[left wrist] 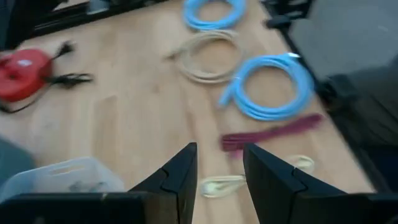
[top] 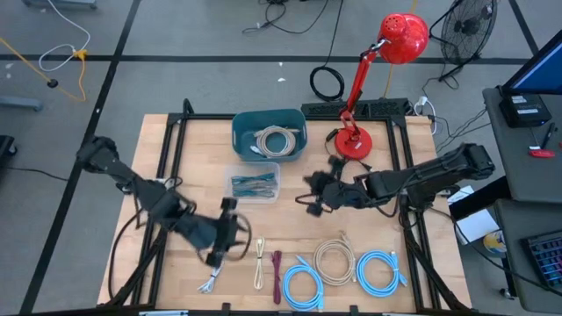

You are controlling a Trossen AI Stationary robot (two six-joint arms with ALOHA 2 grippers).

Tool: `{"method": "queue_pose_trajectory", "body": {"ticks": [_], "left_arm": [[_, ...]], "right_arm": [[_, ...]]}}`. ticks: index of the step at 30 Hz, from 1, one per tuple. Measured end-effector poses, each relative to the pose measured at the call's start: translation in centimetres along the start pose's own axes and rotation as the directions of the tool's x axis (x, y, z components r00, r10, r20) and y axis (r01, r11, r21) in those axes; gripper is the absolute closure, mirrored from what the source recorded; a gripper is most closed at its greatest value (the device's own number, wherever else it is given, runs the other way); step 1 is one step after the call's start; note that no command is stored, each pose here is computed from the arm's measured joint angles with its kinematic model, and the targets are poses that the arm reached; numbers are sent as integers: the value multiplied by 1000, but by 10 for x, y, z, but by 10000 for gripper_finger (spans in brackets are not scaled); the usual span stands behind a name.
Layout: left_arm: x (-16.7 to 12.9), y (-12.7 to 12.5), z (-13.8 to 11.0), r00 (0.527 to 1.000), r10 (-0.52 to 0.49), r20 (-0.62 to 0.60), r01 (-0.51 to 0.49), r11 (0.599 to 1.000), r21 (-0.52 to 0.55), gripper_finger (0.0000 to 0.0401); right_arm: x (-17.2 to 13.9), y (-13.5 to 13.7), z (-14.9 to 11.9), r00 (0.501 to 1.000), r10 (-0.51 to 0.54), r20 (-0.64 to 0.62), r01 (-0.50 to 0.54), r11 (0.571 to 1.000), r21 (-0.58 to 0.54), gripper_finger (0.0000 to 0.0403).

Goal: Pick & Place USB Port
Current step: Put the light brown USB cable into the dark blue bin

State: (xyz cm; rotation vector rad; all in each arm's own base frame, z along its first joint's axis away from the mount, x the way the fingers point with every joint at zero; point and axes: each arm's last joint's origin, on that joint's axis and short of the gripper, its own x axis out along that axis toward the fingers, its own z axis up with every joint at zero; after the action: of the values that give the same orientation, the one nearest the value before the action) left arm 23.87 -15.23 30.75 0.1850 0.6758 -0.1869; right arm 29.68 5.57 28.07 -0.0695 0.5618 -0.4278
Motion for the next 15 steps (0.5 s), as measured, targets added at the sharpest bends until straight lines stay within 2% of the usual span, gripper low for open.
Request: {"method": "queue_pose_trajectory", "body": {"ticks": [3,6,9,12,15], "left_arm": [[-3,-20,-10,999,-7,-46,8,999,34,267],[-6,-30,-15,999,44,-30,-43,998,39,267],[-8,-34,-25,993,83,-82,-79,995,55,267],[-10,-34,-27,989,112,-94,-110,994,21,267],[-10,-33,-30,984,134,-115,-134,991,9,267]], "right_arm": [[1,6,-8,980,189,-55,-184,979,82,394],[-4,16,-14,932,344,-116,-321,930,180,394],[-15,31,-20,868,469,-165,-422,870,254,394],[-29,46,-28,818,535,-211,-458,828,324,394],[-40,56,-39,794,535,-289,-422,827,371,394]]}}
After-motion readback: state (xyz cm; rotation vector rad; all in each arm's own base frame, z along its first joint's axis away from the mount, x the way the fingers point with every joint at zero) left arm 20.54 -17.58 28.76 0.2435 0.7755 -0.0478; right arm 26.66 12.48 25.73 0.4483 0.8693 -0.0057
